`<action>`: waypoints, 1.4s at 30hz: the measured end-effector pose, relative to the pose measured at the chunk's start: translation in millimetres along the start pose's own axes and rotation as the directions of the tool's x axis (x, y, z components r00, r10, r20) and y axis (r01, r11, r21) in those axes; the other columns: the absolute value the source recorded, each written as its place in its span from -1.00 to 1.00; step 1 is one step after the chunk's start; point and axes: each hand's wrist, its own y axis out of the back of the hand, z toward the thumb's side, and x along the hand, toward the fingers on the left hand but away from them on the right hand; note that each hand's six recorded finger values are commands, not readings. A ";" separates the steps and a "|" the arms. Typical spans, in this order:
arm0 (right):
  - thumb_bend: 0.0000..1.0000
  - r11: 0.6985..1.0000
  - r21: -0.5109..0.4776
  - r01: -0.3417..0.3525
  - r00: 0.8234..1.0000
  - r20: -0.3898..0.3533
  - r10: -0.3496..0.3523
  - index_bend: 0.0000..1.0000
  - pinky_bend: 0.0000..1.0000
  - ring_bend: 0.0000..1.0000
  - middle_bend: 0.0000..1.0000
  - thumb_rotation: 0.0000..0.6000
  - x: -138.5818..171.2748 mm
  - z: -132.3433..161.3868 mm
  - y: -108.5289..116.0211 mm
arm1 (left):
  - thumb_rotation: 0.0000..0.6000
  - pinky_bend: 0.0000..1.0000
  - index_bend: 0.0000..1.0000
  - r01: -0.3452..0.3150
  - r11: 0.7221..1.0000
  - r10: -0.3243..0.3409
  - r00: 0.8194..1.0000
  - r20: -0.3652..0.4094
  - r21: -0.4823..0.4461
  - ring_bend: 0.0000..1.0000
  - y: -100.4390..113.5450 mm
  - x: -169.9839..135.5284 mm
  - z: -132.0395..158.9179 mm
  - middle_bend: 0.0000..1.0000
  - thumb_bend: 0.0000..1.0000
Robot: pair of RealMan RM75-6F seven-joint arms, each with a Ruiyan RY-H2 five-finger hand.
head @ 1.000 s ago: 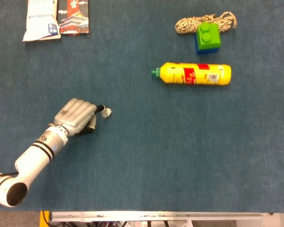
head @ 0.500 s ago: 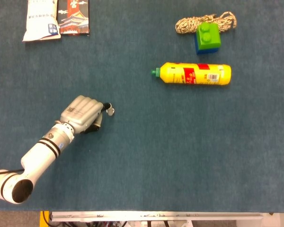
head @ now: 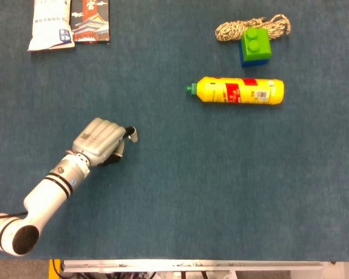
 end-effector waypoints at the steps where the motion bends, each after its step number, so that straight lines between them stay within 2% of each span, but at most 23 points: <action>1: -0.38 1.000 0.000 -0.001 1.000 0.000 0.001 -0.75 -0.22 -0.68 -0.58 1.00 -0.1 0.1 -0.2 | 1.00 1.00 -0.27 0.001 1.000 -0.001 1.000 0.002 0.001 1.00 -0.6 -1.2 0.2 1.00 1.00; 22: -0.38 1.000 -0.002 0.003 1.000 0.001 -0.003 -0.75 -0.22 -0.69 -0.58 1.00 0.1 -0.6 1.1 | 1.00 1.00 -0.27 0.035 0.999 -0.035 0.999 0.002 -0.037 1.00 -13.8 4.3 -1.0 1.00 1.00; 42: -0.38 1.000 -0.002 0.004 1.000 0.002 -0.004 -0.75 -0.22 -0.68 -0.58 1.00 -0.3 -0.9 1.0 | 1.00 1.00 -0.30 0.014 0.999 -0.015 0.999 -0.036 -0.039 1.00 -9.6 10.8 -11.1 1.00 1.00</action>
